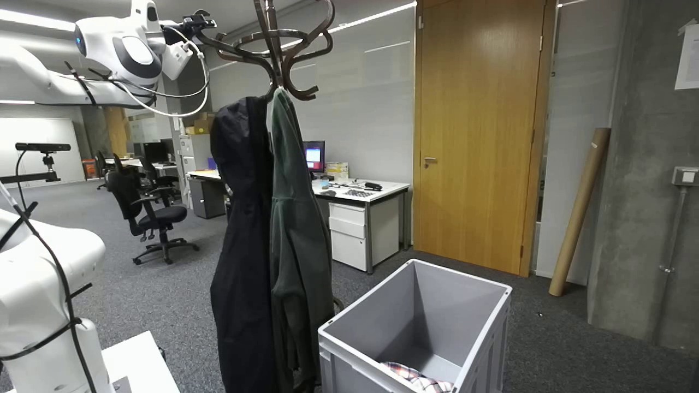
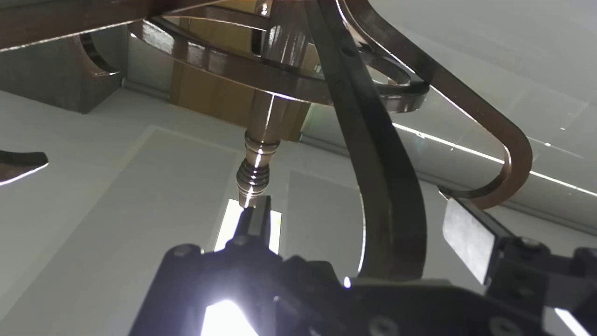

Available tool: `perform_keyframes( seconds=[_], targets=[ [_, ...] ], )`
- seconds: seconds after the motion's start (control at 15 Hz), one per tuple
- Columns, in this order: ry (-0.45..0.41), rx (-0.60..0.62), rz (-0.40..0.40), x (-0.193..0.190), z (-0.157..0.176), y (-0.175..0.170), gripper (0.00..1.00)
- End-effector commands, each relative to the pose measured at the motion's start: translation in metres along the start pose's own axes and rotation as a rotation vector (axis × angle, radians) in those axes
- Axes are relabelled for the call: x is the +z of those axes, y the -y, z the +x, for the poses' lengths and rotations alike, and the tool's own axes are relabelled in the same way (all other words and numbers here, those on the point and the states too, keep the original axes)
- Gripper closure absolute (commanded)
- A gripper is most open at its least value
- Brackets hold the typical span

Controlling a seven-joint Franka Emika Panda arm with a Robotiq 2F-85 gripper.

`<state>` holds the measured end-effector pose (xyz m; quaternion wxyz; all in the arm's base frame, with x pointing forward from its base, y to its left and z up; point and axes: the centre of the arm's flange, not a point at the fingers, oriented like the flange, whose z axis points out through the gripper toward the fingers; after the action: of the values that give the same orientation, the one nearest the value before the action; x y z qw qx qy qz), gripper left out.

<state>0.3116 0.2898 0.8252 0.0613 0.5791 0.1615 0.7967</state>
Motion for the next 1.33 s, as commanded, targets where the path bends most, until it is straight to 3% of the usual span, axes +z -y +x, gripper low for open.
perform_keyframes(
  seconds=[0.0, 0.47, 1.27],
  targets=[
    [-0.043, -0.001, -0.004, 0.016, 0.009, -0.006, 0.0],
    [-0.051, -0.013, -0.028, 0.02, 0.012, -0.012, 0.0],
    [-0.057, -0.012, -0.126, 0.025, 0.003, -0.061, 0.0]
  ],
)
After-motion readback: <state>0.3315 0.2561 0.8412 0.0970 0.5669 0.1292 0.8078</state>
